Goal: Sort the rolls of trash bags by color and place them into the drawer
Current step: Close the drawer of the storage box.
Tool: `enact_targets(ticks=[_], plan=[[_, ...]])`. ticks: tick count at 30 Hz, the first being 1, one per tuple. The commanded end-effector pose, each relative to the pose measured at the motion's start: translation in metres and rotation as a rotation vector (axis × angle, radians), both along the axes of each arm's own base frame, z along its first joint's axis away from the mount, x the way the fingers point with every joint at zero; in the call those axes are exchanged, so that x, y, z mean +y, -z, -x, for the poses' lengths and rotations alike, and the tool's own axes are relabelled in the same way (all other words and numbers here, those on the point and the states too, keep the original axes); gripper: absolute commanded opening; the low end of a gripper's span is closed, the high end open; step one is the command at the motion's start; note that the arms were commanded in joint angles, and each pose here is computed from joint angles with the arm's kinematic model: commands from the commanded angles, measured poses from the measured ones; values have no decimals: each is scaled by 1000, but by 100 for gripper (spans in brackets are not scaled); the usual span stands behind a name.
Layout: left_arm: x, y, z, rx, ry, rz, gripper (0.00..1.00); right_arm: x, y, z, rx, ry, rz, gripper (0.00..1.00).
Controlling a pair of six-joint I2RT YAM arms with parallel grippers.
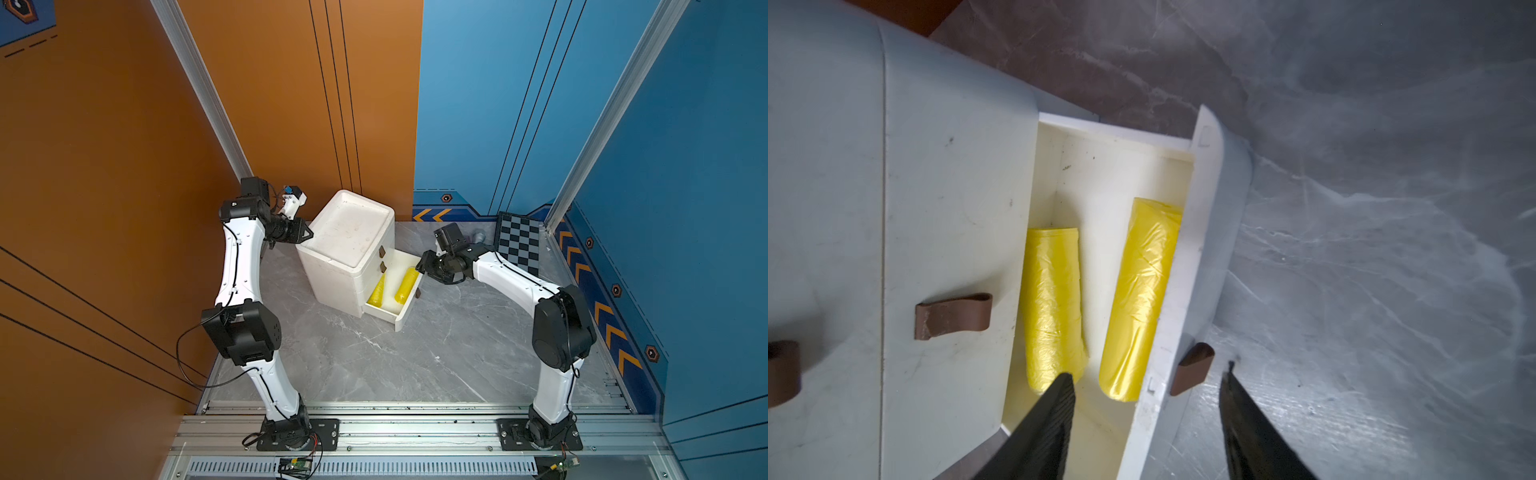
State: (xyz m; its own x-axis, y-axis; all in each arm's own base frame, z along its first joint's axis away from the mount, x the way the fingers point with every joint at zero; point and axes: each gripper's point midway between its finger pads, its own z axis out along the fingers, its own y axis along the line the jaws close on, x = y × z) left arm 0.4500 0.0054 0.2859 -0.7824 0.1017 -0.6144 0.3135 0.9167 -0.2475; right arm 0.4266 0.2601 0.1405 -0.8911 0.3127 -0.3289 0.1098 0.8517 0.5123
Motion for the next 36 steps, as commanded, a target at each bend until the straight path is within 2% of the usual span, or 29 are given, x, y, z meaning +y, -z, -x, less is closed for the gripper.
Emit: enact_targets(ticks=[1, 5, 7, 13, 22, 23, 36], plan=[[-29, -70, 19, -151, 62, 197, 0, -31, 24, 11, 35, 10, 111, 51], [-31, -71, 20, -155, 73, 196, 0, -36, 53, 18, 98, -5, 139, 20], [-32, -72, 20, -156, 73, 197, 0, -33, 62, 19, 115, -15, 145, 9], [-31, -70, 18, -153, 72, 193, 0, -23, 81, 15, 137, -23, 151, 8], [-30, -69, 19, -152, 70, 189, 0, 1, 98, 4, 144, -12, 47, 8], [-31, -68, 19, -149, 71, 190, 0, 3, 109, 4, 162, -12, 53, 8], [-33, -65, 19, -142, 77, 192, 0, 34, 96, -6, 97, -17, -35, 8]])
